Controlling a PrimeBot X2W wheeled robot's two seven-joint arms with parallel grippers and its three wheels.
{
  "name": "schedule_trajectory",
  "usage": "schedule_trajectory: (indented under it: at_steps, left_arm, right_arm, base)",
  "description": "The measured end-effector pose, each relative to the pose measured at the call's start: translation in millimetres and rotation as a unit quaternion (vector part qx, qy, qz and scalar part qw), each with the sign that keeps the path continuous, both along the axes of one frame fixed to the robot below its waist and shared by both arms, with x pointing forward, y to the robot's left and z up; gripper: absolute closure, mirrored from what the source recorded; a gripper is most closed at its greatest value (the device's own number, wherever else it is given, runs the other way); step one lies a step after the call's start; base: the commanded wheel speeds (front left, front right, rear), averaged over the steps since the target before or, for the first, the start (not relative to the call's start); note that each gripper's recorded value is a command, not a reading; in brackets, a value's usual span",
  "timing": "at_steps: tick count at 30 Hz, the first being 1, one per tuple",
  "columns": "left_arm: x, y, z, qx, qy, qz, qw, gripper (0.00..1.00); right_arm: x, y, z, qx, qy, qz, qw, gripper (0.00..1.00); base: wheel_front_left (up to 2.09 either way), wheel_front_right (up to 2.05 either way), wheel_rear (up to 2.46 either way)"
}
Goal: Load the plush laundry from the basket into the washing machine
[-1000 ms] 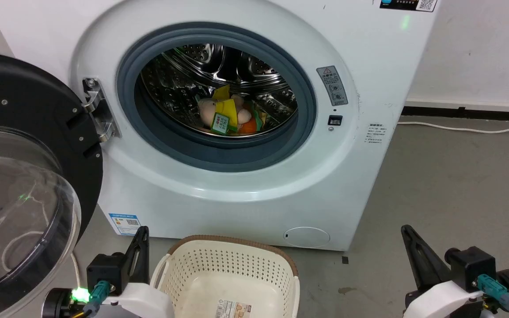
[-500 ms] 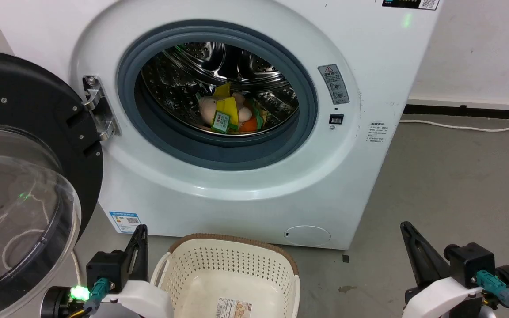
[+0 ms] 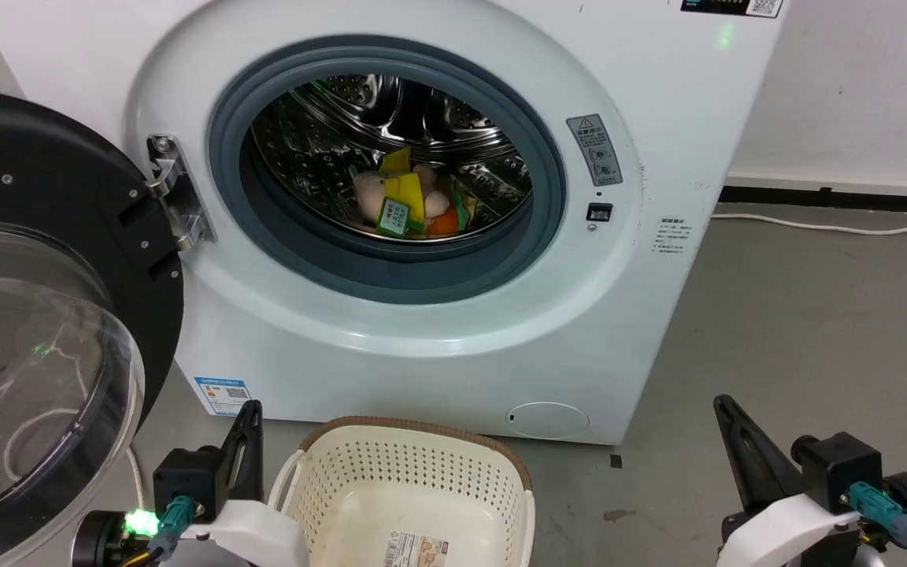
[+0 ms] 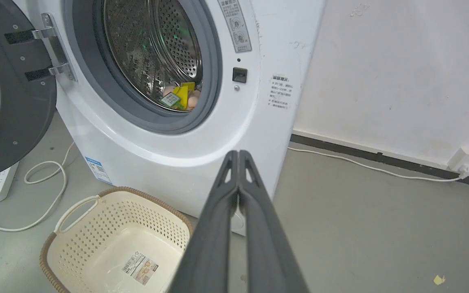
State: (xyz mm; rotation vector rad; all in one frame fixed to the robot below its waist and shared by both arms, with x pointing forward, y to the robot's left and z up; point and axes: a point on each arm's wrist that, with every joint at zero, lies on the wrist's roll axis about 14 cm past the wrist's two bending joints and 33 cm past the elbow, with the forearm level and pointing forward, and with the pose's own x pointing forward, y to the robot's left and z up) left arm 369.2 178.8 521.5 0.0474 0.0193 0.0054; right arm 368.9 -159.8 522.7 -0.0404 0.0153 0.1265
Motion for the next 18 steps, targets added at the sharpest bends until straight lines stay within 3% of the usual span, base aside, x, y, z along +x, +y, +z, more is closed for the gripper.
schedule_trajectory:
  at_steps: [18]
  left_arm:
    - [0.0,0.1,0.1,0.0,0.0,0.0,1.0,1.0]
  right_arm:
    - [0.0,0.1,0.0,0.0,0.0,0.0,1.0,1.0]
  base:
    - [0.0,0.0,0.0]
